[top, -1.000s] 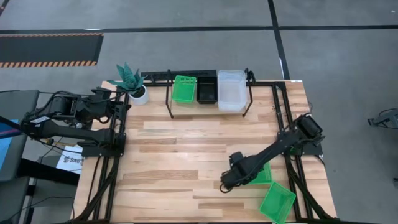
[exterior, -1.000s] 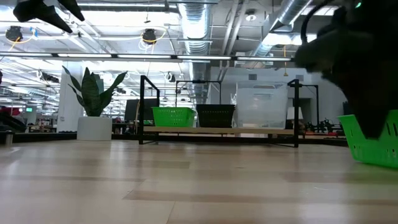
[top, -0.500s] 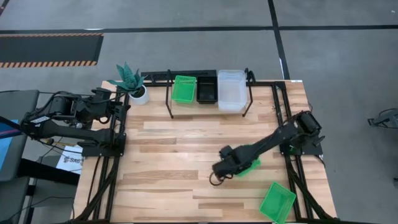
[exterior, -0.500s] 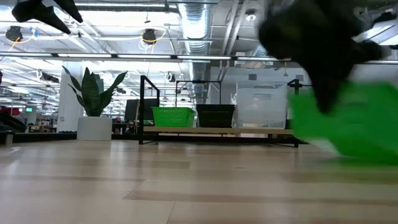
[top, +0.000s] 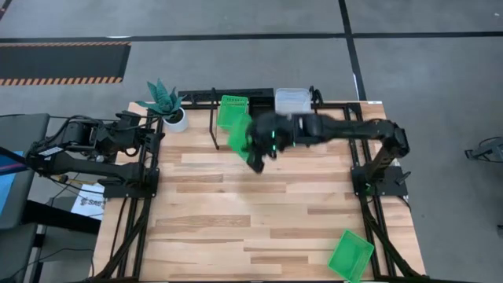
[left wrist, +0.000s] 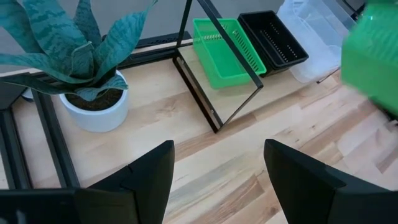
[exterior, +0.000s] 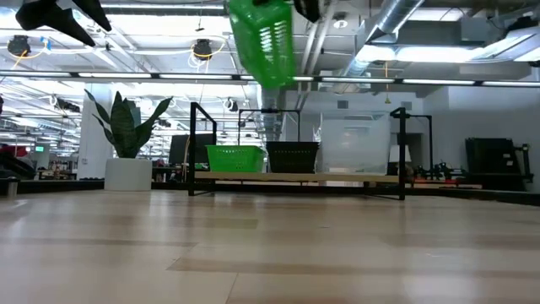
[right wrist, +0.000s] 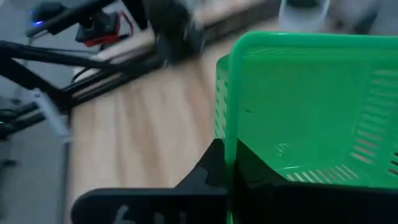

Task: Stack baskets on shelf by color
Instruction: Stack the top green bin on top of the green bin on the shelf

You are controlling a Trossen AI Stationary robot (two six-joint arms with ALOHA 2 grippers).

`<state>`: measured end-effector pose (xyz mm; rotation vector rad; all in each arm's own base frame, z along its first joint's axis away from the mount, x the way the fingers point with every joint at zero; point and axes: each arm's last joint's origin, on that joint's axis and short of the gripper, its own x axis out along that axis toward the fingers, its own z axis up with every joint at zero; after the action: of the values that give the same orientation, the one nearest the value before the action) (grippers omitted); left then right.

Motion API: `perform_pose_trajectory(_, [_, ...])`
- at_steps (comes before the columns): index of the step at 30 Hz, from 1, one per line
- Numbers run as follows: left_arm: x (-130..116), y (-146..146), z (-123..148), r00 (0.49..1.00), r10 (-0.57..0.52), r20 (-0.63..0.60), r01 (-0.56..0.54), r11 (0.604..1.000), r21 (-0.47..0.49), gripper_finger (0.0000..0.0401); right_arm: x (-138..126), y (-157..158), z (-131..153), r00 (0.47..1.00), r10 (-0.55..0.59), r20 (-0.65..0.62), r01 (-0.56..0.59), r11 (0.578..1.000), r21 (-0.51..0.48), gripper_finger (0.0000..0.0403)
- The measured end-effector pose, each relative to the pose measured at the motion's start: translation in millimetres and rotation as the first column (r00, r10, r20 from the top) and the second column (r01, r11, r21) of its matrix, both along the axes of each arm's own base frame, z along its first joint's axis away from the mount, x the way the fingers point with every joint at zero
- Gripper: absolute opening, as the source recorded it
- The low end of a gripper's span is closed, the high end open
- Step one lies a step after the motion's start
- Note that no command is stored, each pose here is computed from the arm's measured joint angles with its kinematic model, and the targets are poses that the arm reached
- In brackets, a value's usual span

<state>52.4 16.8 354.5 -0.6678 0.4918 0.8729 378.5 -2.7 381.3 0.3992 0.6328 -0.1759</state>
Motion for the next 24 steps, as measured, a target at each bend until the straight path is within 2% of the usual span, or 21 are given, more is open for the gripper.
perform_pose_trajectory(2, [-0.1,0.1,0.0,1.000,0.003,0.000,-0.003,1.000,0.003,0.0236,5.6,-22.3,10.1,0.998,0.042,0.053,-0.035,0.990,-0.133,0.0003])
perform_pose_trajectory(5, [-0.2,0.4,0.1,1.000,0.017,0.005,-0.017,1.000,0.004,0.0236,8.9,-51.8,11.6,0.994,0.099,0.046,-0.079,0.942,-0.327,0.0003])
perform_pose_trajectory(7, [-0.4,0.5,0.2,0.999,0.030,0.012,-0.030,1.000,0.002,0.0236,20.5,-72.6,7.7,0.993,0.080,0.081,-0.040,0.911,-0.411,0.0003])
perform_pose_trajectory(10, [-0.6,0.5,0.0,0.999,0.037,0.014,-0.037,0.999,-0.003,0.0236,24.1,-102.2,-12.3,0.999,0.041,0.003,-0.036,0.902,-0.431,0.0003])
perform_pose_trajectory(12, [-1.0,0.5,-0.3,0.999,0.038,0.009,-0.038,0.999,-0.003,0.0236,34.9,-118.0,-21.7,0.999,0.030,0.028,-0.014,0.887,-0.462,0.0003])
perform_pose_trajectory(14, [-1.0,0.6,-0.3,0.999,0.046,0.015,-0.046,0.999,-0.008,0.0236,37.1,-133.0,-37.6,0.999,0.014,-0.035,-0.028,0.888,-0.460,0.0003])
perform_pose_trajectory(15, [-1.1,0.6,-0.3,0.998,0.054,0.019,-0.054,0.998,-0.011,0.0236,43.2,-139.2,-42.0,1.000,0.016,-0.008,-0.018,0.882,-0.470,0.0003])
perform_pose_trajectory(17, [-1.4,0.7,-0.5,0.997,0.067,0.023,-0.067,0.998,-0.017,0.0236,46.6,-152.0,-55.5,0.999,0.009,-0.034,-0.024,0.888,-0.459,0.0005])
perform_pose_trajectory(24, [-2.6,1.1,-1.2,0.995,0.099,0.027,-0.098,0.995,-0.025,0.0236,64.4,-172.8,-86.9,0.997,0.015,-0.072,-0.046,0.891,-0.451,0.0003])
